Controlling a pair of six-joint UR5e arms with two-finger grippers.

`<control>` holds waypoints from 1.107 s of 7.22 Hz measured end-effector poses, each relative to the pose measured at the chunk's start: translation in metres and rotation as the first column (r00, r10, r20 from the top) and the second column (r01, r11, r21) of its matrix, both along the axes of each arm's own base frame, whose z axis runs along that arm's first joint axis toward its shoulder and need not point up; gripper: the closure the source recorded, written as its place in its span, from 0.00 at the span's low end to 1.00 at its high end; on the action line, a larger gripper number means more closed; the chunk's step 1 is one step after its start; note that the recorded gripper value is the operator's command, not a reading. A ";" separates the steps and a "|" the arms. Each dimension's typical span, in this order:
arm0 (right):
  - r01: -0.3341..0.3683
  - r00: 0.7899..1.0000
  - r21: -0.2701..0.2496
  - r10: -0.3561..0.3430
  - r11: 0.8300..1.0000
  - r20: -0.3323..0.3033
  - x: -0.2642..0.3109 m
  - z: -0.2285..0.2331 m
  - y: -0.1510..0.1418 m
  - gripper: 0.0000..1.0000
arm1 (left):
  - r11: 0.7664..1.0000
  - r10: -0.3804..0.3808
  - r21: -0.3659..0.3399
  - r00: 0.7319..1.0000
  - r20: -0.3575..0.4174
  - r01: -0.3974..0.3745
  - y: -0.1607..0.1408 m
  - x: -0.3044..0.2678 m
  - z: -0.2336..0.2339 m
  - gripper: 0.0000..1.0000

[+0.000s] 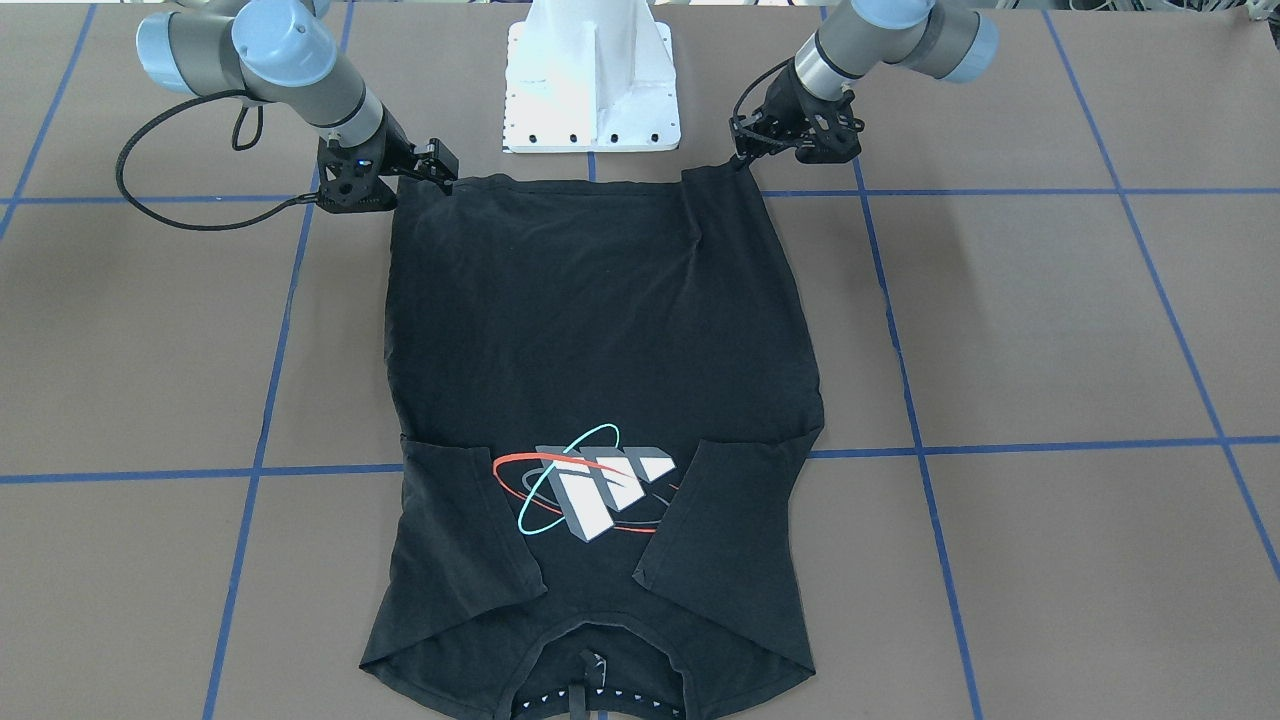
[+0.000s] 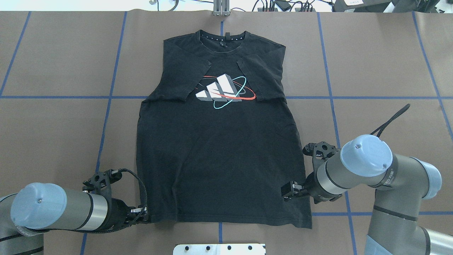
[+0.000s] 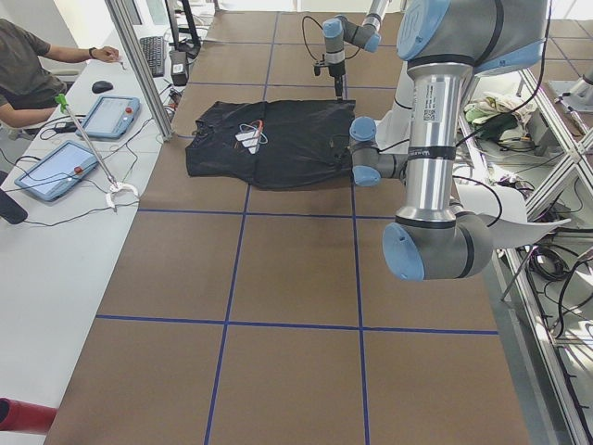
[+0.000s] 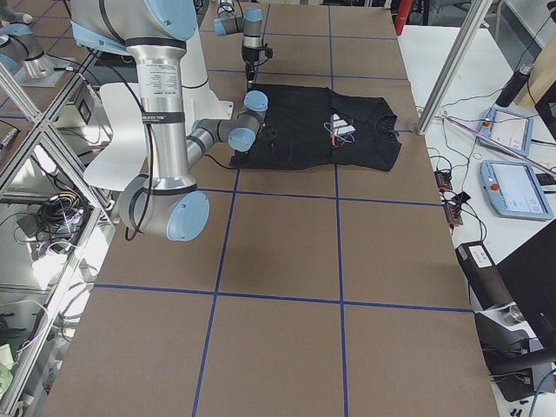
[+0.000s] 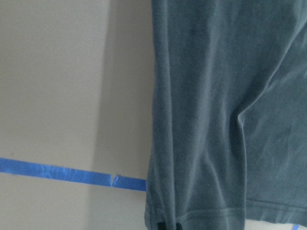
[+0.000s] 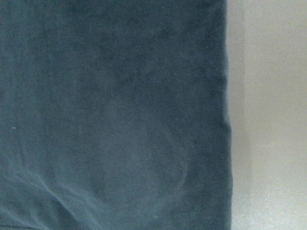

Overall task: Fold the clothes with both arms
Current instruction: 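Position both grippers at the hem corners nearest the robot and grasp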

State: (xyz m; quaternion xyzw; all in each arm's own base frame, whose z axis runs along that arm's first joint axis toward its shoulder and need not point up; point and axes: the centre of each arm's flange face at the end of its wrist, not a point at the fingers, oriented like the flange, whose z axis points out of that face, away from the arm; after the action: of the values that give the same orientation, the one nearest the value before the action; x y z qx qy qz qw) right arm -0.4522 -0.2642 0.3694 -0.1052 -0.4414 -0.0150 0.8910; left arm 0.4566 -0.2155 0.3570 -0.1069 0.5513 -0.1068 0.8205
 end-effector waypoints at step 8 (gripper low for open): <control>0.046 0.998 -0.018 -0.047 0.999 -0.031 -0.016 0.015 0.023 0.21 | 1.000 -0.005 0.001 1.000 0.001 0.005 -0.001 0.003 0.000 1.00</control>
State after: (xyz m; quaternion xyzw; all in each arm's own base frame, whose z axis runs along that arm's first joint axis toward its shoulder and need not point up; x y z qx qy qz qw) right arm -0.4687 -0.2410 0.3842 -0.1232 -0.4249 -0.0304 0.8963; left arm 0.4595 -0.2163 0.3574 -0.1049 0.5514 -0.1084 0.8205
